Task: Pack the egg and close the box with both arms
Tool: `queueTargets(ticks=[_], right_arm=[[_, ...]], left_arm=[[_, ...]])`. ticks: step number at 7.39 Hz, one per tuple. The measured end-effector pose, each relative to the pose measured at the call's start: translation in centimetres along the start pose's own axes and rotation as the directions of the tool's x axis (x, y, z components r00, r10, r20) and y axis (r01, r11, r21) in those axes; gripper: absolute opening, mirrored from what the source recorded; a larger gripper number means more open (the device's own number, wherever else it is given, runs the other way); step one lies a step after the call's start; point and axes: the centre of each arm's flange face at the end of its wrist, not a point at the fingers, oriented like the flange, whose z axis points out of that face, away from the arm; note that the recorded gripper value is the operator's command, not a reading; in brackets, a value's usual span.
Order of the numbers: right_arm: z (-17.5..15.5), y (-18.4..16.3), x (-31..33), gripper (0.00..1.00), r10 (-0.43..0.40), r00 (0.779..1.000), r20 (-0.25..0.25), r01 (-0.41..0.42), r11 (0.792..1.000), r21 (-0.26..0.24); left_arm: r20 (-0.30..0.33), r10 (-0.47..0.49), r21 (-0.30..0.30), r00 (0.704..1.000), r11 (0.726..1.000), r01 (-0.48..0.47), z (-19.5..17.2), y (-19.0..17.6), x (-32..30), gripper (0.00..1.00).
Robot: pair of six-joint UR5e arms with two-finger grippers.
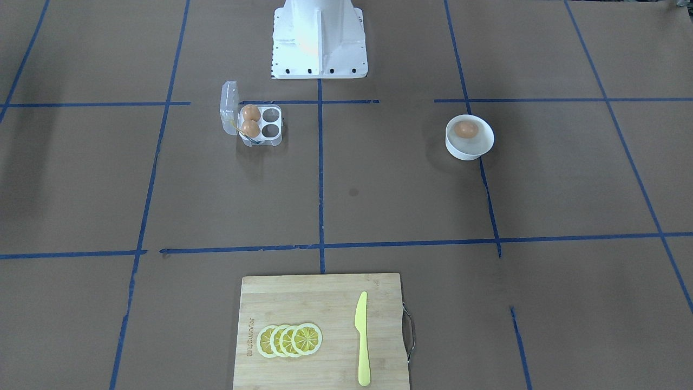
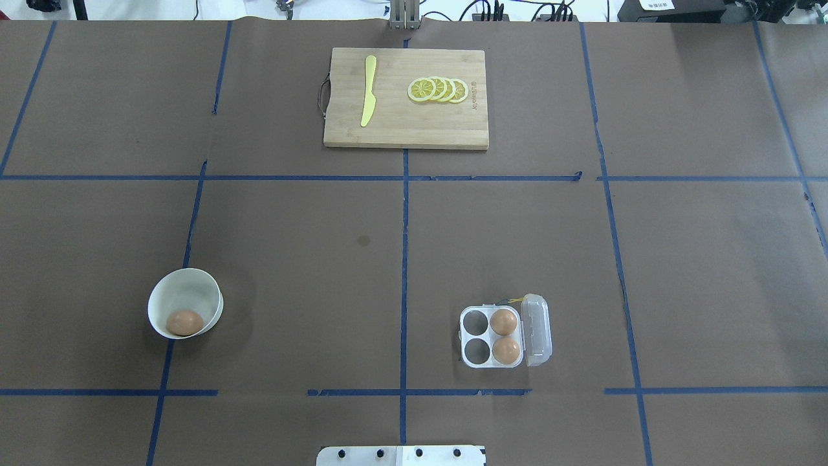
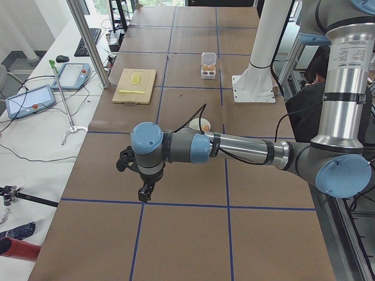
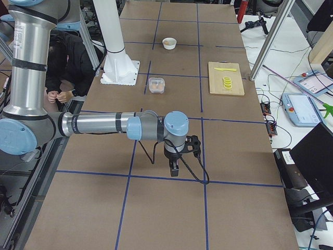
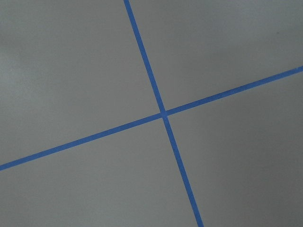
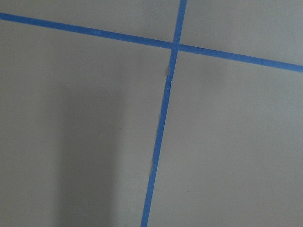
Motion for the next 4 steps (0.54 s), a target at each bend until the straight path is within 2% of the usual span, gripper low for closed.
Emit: queueTargets(ticks=[4], right_arm=[[-0.20,-0.14,-0.55,1.00,-0.011,1.000,0.002,0.011,1.000,0.004]], left_arm=[[0.004,0.007,0.007,1.000,1.000,-0.007,-0.38,-0.07,0.29,1.00]])
